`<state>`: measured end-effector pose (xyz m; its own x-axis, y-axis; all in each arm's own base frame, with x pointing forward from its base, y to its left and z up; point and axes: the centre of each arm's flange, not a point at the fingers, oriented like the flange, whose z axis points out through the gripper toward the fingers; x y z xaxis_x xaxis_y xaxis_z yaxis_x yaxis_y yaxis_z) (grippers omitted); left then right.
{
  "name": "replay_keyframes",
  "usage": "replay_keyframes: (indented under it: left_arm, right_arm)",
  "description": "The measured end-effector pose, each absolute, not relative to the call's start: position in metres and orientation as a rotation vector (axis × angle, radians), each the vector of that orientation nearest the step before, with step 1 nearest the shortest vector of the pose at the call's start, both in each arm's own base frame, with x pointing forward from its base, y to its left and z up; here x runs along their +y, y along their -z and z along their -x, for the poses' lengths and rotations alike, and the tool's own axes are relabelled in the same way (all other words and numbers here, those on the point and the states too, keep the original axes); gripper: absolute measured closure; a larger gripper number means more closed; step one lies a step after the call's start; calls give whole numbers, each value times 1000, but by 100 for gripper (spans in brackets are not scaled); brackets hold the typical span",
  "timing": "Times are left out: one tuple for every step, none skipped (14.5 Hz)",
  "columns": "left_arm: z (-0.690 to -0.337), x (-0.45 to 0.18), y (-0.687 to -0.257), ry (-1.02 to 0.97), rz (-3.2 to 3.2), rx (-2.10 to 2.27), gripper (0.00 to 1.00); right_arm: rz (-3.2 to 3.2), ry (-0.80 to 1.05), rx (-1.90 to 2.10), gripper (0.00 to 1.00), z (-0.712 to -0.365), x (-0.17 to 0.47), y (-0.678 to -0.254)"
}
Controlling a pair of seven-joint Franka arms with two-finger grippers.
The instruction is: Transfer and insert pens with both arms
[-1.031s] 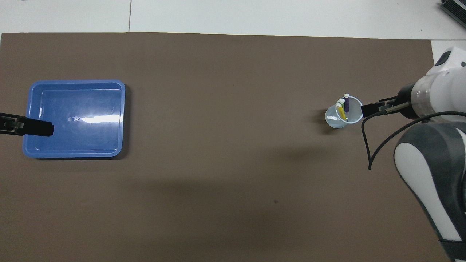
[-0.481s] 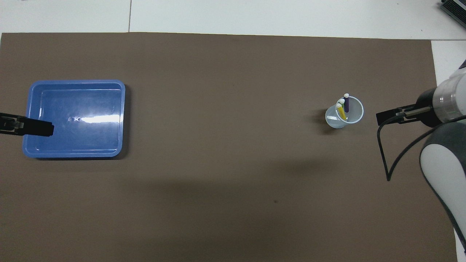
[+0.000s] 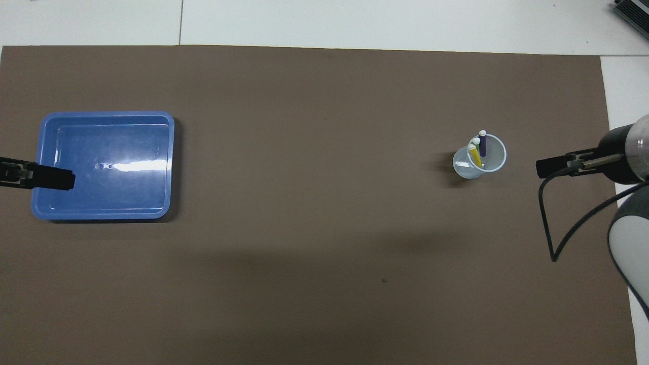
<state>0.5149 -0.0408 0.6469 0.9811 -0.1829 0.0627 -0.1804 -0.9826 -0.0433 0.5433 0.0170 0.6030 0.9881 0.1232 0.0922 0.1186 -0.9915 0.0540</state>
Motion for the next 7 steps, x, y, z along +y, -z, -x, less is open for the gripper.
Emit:
replay_keyframes:
  left_arm:
    - [-515,-41,-647,103,3090,283,0]
    - [-515,-41,-647,103,3090,283,0]
    - [-515,-41,-647,103,3090,283,0]
    - [-515,-41,-647,103,3090,283,0]
    - [-515,-41,-647,103,3090,283,0]
    - [-515,-41,-647,103,3090,283,0]
    - [-515,-41,-647,103,3090,283,0]
  right_arm:
    - [-3108,-154,167,0,-543,14,-605]
    - [-3124,-158,150,0,-543,11,-607]
    - [-3130,-154,139,0,-543,7,-608]
    - [-3133,-147,134,0,-542,6,-610]
    - [-3135,-141,133,0,-542,6,-614]
    - [-3135,-142,133,0,-541,6,-619]
    - [-3135,-138,133,0,-540,6,-622]
